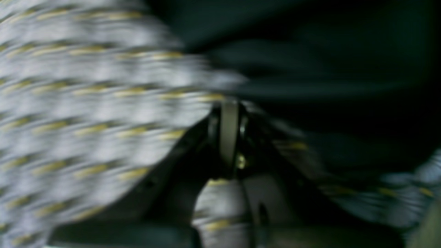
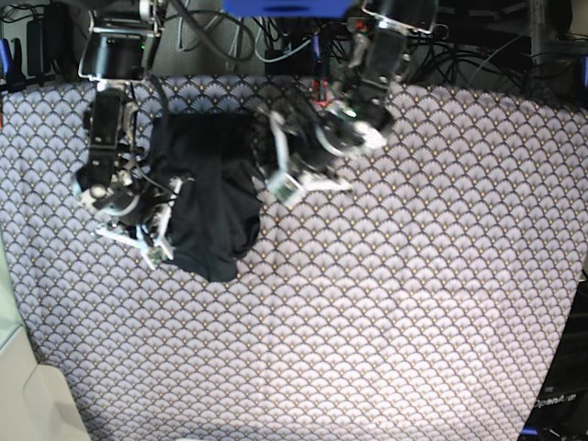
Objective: Fold the T-shirt properly
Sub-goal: 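Lower both grippers to the bundle's sides and push them inward, then open both grippers and lift them off the squared bundle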
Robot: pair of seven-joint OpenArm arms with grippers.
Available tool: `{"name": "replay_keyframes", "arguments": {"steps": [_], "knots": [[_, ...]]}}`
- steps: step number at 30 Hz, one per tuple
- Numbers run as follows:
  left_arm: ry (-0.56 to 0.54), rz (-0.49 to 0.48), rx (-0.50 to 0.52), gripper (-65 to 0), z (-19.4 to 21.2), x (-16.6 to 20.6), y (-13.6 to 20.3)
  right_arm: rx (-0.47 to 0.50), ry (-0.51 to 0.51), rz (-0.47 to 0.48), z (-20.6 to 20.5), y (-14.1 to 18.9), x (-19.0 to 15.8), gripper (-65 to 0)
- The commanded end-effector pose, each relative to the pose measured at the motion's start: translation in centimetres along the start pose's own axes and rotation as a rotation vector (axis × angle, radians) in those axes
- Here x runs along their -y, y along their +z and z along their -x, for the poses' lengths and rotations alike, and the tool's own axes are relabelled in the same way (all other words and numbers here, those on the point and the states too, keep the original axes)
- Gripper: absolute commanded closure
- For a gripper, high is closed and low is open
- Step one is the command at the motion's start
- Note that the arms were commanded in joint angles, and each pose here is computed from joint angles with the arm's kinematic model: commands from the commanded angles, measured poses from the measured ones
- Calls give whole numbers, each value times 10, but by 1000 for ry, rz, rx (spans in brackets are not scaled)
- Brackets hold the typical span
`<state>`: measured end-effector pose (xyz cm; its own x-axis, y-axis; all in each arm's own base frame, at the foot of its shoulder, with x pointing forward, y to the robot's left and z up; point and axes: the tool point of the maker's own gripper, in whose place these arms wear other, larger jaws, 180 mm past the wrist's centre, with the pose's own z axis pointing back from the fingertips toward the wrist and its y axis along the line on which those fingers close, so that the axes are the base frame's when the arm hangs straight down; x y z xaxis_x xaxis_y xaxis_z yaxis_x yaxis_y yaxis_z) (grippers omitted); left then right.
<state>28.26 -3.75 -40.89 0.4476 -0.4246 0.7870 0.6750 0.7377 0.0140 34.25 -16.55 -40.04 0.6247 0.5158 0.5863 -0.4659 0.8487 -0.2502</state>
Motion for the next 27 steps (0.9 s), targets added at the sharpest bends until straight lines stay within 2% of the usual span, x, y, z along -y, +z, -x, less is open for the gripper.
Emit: {"name": "replay_keyframes", "arguments": {"steps": [1,10,14,18,27], "knots": [[-10,-13,63,0,-27,-6,4,80,9,39,-25,9,15,0],[-50,-174,75,0,-57,-58,45,82,67,138,-30,48,29,0],[-21,-253,50,0,-44,-78,68,79,86,154,-19,62,23,0],[-41,-305,8,0,-20,-93,94,53,57,201,2,80,31,0],[-40,-269,-134,0,44,-67,122,-69,-13,254,67,106,38,0]]}}
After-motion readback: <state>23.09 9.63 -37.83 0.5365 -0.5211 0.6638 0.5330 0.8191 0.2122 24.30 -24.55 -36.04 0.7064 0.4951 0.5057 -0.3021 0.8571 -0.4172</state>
